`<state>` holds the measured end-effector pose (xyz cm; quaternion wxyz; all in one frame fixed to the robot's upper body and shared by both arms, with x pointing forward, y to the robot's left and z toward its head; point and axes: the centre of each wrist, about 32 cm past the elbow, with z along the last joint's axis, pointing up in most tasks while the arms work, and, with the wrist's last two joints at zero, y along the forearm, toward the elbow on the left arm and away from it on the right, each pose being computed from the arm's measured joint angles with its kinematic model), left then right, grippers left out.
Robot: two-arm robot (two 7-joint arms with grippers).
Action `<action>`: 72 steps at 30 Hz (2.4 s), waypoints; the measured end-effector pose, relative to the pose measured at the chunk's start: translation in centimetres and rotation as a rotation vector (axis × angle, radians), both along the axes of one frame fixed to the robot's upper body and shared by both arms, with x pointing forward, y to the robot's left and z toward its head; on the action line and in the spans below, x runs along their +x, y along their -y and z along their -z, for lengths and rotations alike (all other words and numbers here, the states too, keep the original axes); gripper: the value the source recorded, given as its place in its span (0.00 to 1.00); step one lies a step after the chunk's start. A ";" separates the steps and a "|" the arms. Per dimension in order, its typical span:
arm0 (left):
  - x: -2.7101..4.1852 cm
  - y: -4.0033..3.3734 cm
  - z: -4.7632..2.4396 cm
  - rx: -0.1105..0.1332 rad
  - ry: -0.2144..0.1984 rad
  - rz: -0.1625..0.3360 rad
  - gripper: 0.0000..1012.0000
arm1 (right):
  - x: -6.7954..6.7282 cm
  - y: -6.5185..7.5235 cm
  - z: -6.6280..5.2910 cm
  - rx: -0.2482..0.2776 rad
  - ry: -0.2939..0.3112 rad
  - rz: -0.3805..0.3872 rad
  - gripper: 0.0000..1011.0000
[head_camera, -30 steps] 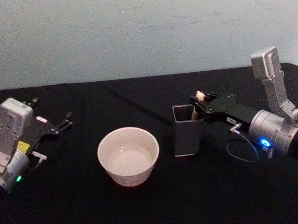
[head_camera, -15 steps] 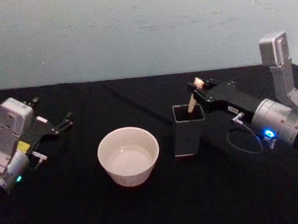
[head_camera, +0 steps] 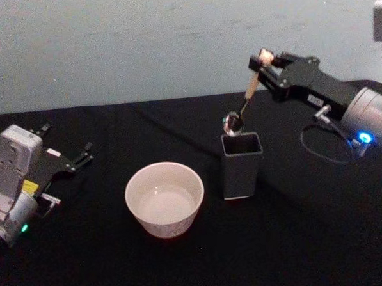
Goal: Pick up the stirring spoon with one hand, stir inside the cup, then place it back in its original position.
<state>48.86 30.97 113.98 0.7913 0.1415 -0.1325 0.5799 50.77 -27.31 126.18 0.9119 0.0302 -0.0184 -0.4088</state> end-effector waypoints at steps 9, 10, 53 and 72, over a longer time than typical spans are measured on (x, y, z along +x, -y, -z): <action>0.00 0.00 0.00 0.000 0.000 0.000 0.99 | 0.3 -0.8 -1.2 0.028 0.059 -0.043 0.21; 0.00 0.00 0.00 0.000 0.000 0.000 0.99 | 0.4 -1.2 -1.1 0.027 0.056 -0.058 0.21; 0.00 0.00 0.00 0.000 0.000 0.000 0.99 | 2.0 -8.8 8.6 -0.157 0.125 -0.325 0.21; 0.00 0.00 0.00 0.000 0.000 0.000 0.99 | 2.3 -9.6 9.9 -0.207 0.155 -0.315 0.21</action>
